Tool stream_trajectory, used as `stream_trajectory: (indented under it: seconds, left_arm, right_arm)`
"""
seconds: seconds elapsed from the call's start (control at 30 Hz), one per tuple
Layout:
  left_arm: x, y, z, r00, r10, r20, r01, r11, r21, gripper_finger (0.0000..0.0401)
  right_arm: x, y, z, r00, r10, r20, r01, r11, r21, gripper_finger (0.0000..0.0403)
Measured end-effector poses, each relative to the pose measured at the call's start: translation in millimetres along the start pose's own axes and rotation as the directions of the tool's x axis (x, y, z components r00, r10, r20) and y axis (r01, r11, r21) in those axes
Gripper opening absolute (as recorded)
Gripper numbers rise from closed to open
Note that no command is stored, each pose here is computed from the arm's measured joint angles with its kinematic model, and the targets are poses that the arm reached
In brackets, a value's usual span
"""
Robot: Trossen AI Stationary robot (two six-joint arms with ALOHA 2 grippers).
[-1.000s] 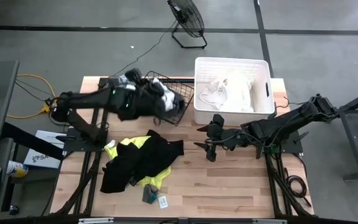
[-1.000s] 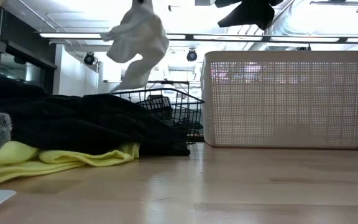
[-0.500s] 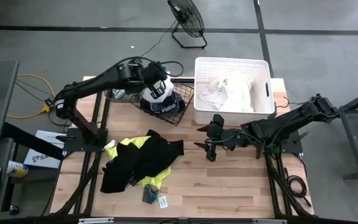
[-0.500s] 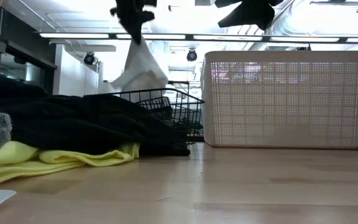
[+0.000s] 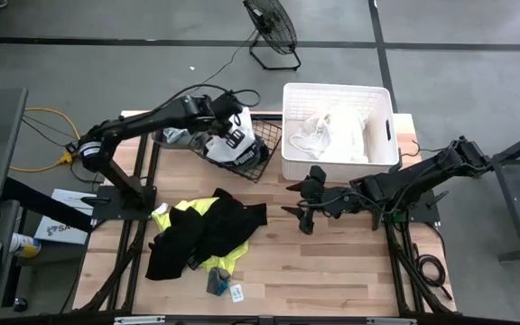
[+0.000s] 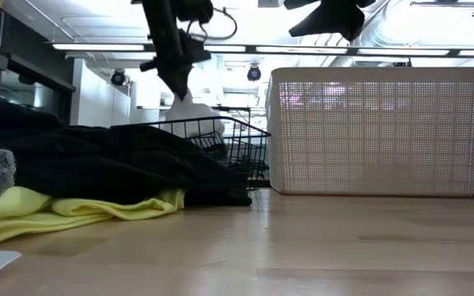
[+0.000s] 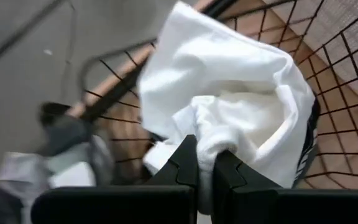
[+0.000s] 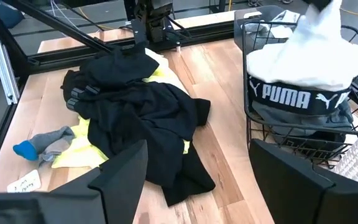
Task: Pick & Place Cloths
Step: Put the white underwear into the wire basket
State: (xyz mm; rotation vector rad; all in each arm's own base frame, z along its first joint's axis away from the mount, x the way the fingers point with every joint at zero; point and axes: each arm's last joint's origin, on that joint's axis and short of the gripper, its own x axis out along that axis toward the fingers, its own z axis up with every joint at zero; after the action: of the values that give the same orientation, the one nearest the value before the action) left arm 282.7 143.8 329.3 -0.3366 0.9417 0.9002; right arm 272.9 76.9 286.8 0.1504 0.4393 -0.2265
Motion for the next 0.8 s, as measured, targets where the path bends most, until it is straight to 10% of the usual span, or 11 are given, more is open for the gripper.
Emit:
stream_trajectory:
  seconds: [0.8]
  left_arm:
    - [78.6,-8.1,-65.8,0.989,-0.072,-0.126,0.047,0.981,-0.190,0.0003]
  right_arm:
    - [0.0,-0.9,0.2,1.000,-0.028,0.009,0.028,1.000,0.008,0.0275]
